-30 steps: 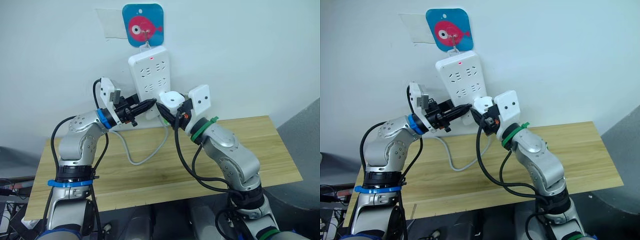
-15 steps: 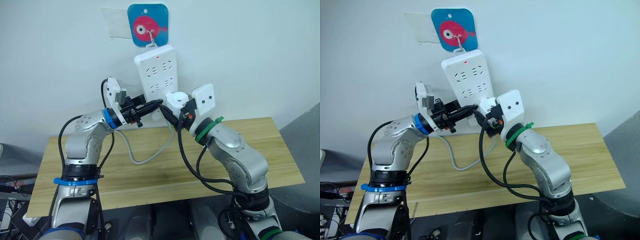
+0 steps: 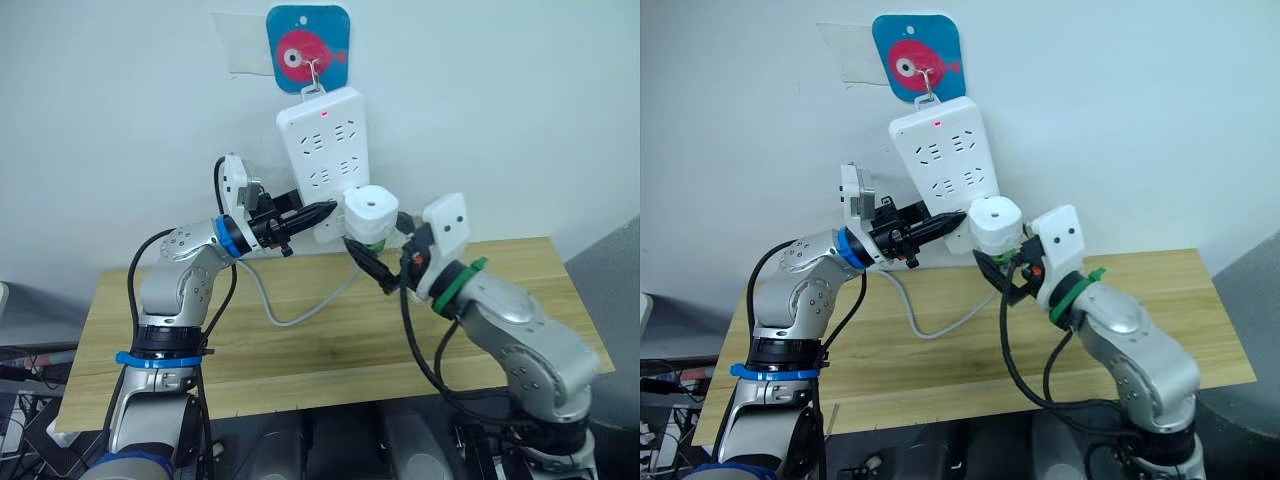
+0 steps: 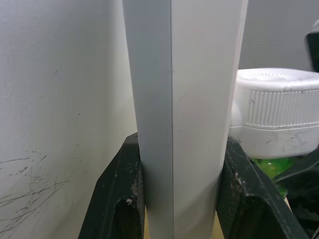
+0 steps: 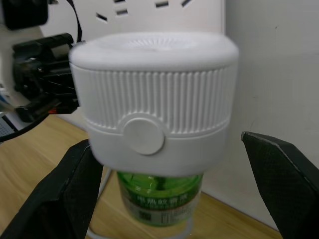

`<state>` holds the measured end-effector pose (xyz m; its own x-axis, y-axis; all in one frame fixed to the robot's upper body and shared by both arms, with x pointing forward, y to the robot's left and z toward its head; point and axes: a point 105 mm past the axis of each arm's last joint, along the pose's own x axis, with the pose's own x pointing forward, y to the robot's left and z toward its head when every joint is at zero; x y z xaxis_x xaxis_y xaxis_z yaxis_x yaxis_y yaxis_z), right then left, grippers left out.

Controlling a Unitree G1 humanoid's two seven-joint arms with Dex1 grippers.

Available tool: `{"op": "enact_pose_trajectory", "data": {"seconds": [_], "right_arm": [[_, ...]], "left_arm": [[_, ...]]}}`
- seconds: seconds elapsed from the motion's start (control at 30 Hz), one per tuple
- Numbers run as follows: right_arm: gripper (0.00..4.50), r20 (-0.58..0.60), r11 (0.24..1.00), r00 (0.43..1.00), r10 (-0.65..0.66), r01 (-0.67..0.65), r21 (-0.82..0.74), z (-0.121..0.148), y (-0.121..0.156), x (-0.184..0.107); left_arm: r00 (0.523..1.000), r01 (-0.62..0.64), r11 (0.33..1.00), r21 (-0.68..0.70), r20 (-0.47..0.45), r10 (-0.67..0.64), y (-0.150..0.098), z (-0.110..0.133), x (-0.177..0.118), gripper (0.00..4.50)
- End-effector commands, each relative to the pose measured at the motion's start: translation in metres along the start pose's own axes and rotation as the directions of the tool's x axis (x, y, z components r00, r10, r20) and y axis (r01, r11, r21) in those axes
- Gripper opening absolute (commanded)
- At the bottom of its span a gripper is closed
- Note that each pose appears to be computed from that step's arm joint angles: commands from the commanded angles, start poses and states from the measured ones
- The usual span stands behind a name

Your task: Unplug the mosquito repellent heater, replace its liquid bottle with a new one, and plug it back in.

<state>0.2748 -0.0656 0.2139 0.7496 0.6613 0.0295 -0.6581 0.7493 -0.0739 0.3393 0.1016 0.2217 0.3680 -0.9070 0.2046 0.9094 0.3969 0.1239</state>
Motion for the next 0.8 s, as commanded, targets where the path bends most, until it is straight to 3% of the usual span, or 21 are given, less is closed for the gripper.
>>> {"op": "enact_pose_trajectory", "data": {"seconds": [0.03,0.2,0.43,0.53,0.8], "right_arm": [[4.46,0.047,0.999,0.998,0.029,-0.027,-0.034,0.016,0.001,-0.021],[4.46,-0.016,0.993,0.996,0.083,-0.084,-0.083,0.01,-0.003,-0.04],[4.5,-0.013,0.987,0.991,0.133,-0.134,-0.09,0.011,-0.002,-0.043],[3.87,-0.002,0.983,0.987,0.162,-0.162,-0.083,0.011,0.0,-0.043],[0.87,0.015,0.967,0.971,0.239,-0.236,-0.092,0.011,0.008,-0.036]], "left_arm": [[0.99,0.138,0.99,0.039,-0.021,-0.138,-0.02,-0.001,0.01,1.37],[0.993,0.116,0.992,0.057,-0.034,-0.114,-0.014,-0.004,0.006,1.37],[0.995,0.07,0.995,0.07,-0.08,-0.064,-0.003,-0.01,-0.013,3.57],[0.993,0.031,0.996,0.081,-0.117,-0.021,0.002,-0.011,-0.031,4.48],[0.977,-0.057,0.99,0.129,-0.198,0.082,0.0,-0.004,-0.078,4.5]]}}
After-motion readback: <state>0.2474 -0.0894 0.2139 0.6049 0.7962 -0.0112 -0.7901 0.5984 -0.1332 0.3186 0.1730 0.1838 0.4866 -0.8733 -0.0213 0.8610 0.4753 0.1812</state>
